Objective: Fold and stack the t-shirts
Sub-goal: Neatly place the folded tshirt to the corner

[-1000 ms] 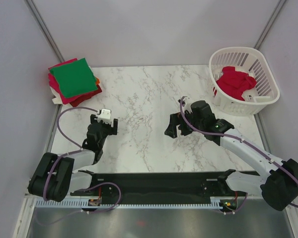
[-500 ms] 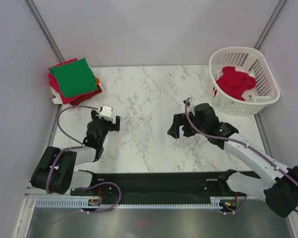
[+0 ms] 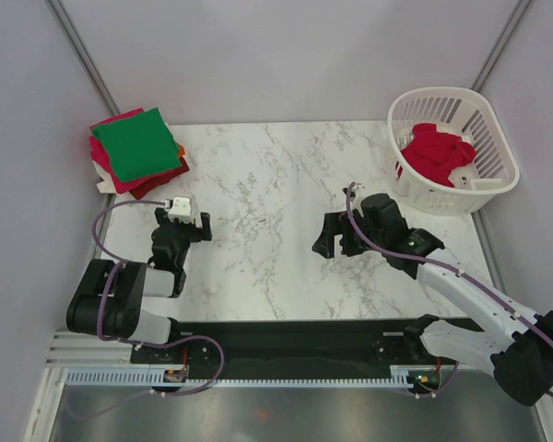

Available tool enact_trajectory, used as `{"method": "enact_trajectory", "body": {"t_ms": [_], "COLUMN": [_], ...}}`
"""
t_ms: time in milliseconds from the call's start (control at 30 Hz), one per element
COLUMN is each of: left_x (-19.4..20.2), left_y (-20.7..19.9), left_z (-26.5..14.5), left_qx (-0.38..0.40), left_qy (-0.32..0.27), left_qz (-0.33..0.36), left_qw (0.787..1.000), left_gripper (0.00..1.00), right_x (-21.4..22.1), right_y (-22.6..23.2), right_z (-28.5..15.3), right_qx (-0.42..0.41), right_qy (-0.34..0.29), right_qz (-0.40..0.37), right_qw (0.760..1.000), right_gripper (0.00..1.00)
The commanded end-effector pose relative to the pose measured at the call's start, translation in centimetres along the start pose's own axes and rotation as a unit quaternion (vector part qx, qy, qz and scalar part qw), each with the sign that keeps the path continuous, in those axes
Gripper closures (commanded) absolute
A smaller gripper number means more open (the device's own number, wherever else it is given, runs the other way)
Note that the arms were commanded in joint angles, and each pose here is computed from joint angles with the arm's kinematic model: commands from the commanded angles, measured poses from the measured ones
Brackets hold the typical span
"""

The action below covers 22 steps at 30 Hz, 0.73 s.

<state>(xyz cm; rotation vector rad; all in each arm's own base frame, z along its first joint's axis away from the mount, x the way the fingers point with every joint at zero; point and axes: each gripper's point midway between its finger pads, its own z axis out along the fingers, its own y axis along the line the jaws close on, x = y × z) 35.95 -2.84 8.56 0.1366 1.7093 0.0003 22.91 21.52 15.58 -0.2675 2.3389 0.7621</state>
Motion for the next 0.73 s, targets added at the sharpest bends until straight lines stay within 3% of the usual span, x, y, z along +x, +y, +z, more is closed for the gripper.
{"method": "enact_trajectory", "body": {"t_ms": [0, 167, 300, 600, 700], "left_x": [-2.4, -2.3, -2.3, -2.3, -2.3], "left_y": [0.6, 0.6, 0.6, 0.6, 0.6], "left_z": [0.6, 0.6, 0.6, 0.6, 0.6], "left_qx": [-0.015, -0.017, -0.017, -0.017, -0.017], "left_qy": [-0.042, -0.04, -0.04, -0.04, -0.04], "left_qz": [-0.024, -0.026, -0.026, -0.025, -0.026], "left_qw": [0.999, 0.999, 0.999, 0.999, 0.999], "left_gripper": [0.0, 0.0, 0.0, 0.0, 0.0], "right_x": [-1.1, -2.7, -4.6, -5.7, -7.5], "right_y": [0.8, 2.3, 3.6, 6.6, 5.9], "right_z": [-1.1, -3.1, -5.7, -7.1, -8.0], "right_qx": [-0.01, -0.034, -0.065, -0.143, -0.11], "right_qy": [-0.025, -0.064, -0.134, -0.165, -0.2], "right_qz": [0.009, 0.007, -0.002, 0.001, 0.011], "right_qw": [1.0, 0.997, 0.989, 0.976, 0.974], "right_gripper": [0.02, 0.02, 0.02, 0.02, 0.02]}}
